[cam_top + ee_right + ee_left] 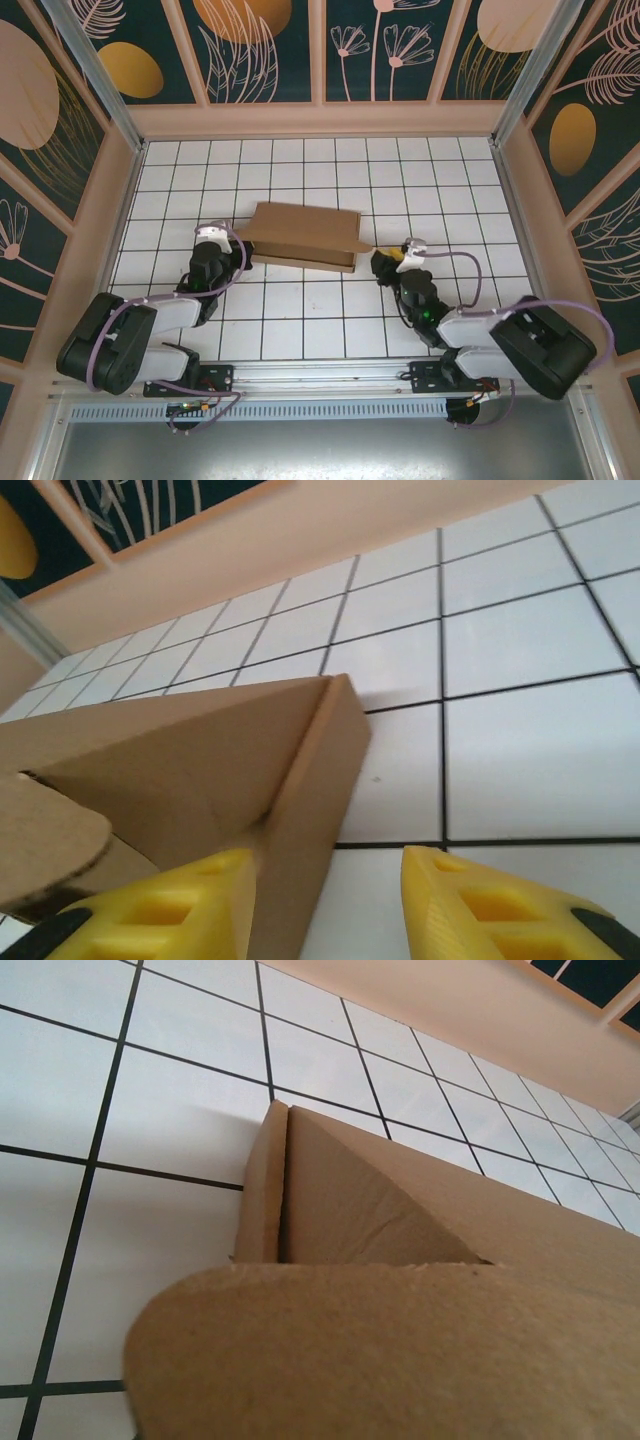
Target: Fold the paper box
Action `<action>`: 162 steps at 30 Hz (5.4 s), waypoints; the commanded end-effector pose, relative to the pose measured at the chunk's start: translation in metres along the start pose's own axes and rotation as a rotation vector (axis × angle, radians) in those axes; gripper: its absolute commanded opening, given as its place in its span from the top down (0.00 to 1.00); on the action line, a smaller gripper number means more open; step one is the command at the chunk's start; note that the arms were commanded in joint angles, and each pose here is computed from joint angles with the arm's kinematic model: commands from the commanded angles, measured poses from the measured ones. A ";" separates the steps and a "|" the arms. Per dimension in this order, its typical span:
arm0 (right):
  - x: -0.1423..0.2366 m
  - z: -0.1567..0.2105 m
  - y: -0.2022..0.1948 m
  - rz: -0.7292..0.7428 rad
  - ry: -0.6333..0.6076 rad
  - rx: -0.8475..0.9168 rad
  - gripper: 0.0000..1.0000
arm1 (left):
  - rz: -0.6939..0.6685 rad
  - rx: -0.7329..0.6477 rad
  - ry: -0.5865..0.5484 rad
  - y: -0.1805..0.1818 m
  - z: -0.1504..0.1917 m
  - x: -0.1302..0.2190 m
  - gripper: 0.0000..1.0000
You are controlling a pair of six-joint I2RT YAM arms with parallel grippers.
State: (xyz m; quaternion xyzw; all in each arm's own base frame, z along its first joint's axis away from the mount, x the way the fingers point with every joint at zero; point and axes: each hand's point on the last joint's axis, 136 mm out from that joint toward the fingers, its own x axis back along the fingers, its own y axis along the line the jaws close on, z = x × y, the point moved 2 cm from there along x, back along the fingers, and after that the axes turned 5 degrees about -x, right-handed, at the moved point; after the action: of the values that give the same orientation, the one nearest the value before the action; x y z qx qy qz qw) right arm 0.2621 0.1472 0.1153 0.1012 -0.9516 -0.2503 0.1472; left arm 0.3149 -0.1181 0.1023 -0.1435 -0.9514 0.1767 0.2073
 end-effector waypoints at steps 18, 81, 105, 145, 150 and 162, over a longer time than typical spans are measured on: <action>-0.080 -0.061 0.021 -0.029 0.559 -0.417 0.58 | 0.013 -0.085 0.015 -0.014 -0.004 -0.003 0.94; -0.123 0.005 -0.006 0.152 0.690 -0.123 0.59 | 0.024 -0.216 0.295 -0.033 -0.069 -0.060 0.42; -0.081 -0.082 0.018 0.018 0.306 0.037 0.41 | 0.107 -0.181 0.396 -0.024 -0.035 -0.079 0.49; -0.121 0.009 -0.023 -0.244 0.805 -0.516 0.19 | 0.322 0.199 0.566 0.014 0.034 -0.102 0.78; -0.120 0.008 -0.020 -0.279 0.819 -0.549 0.14 | 0.319 0.239 0.595 0.021 0.040 -0.104 0.79; -0.127 0.020 0.008 -0.339 0.883 -0.555 0.15 | 0.308 0.273 0.600 0.030 0.042 -0.106 0.82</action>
State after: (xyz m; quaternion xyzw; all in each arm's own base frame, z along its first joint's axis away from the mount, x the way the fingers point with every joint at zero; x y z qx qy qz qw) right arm 0.3759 0.1775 0.0714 0.2759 -0.6951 -0.4355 0.5011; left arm 0.4102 -0.1521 0.0626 -0.3562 -0.8024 0.2677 0.3970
